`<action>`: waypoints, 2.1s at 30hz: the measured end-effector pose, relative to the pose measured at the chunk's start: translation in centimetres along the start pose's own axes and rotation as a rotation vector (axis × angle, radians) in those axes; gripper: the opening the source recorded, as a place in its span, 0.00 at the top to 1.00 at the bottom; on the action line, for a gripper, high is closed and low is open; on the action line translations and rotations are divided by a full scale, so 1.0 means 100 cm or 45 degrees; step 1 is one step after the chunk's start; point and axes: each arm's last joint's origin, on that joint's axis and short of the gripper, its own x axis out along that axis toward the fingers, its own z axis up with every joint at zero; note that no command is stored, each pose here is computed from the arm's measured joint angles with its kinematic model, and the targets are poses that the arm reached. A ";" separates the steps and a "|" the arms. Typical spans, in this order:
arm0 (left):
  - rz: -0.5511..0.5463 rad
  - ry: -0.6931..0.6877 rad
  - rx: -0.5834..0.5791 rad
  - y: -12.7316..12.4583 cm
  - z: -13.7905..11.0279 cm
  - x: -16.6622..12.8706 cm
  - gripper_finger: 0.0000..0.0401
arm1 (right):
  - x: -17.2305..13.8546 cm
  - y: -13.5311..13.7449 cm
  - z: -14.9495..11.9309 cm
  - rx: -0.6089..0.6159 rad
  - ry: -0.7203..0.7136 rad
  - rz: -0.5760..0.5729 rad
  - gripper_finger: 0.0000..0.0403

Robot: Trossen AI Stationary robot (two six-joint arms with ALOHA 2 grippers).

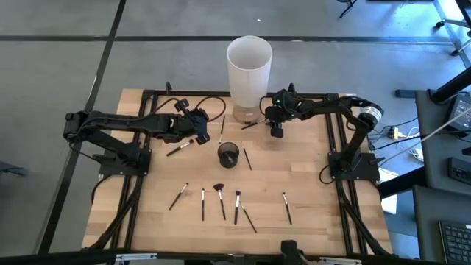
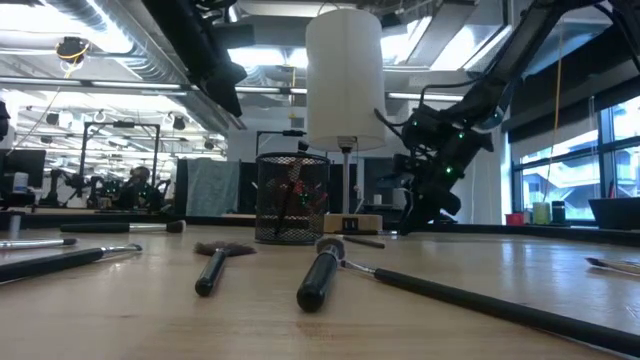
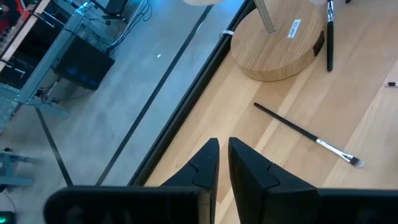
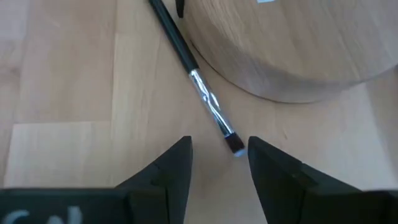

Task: Put items in baskets/containers
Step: Put the black eyeshadow brush into the black pen holder

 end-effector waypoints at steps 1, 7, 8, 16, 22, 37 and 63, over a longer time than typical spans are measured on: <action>0.000 0.000 0.000 0.000 0.000 0.000 0.93 | 0.001 -0.001 -0.001 0.006 0.003 0.004 0.61; -0.001 -0.001 -0.001 0.000 0.000 0.000 0.93 | 0.003 -0.003 -0.004 0.059 -0.018 0.044 0.64; -0.002 0.000 -0.001 0.000 0.000 0.000 0.93 | 0.003 -0.003 -0.004 0.069 -0.024 0.053 0.67; -0.046 0.004 -0.016 -0.002 0.000 -0.001 0.93 | 0.003 -0.002 -0.004 0.218 -0.025 0.062 0.96; -0.060 -0.006 -0.004 -0.005 0.000 -0.004 0.93 | -0.001 0.008 -0.008 0.455 0.134 0.099 0.98; -0.061 -0.006 0.030 -0.005 0.000 -0.004 0.94 | -0.087 0.115 0.008 0.812 0.317 0.137 1.00; -0.235 -0.539 0.781 -0.057 0.010 -0.033 0.90 | -0.140 0.165 0.132 1.380 0.133 0.538 0.97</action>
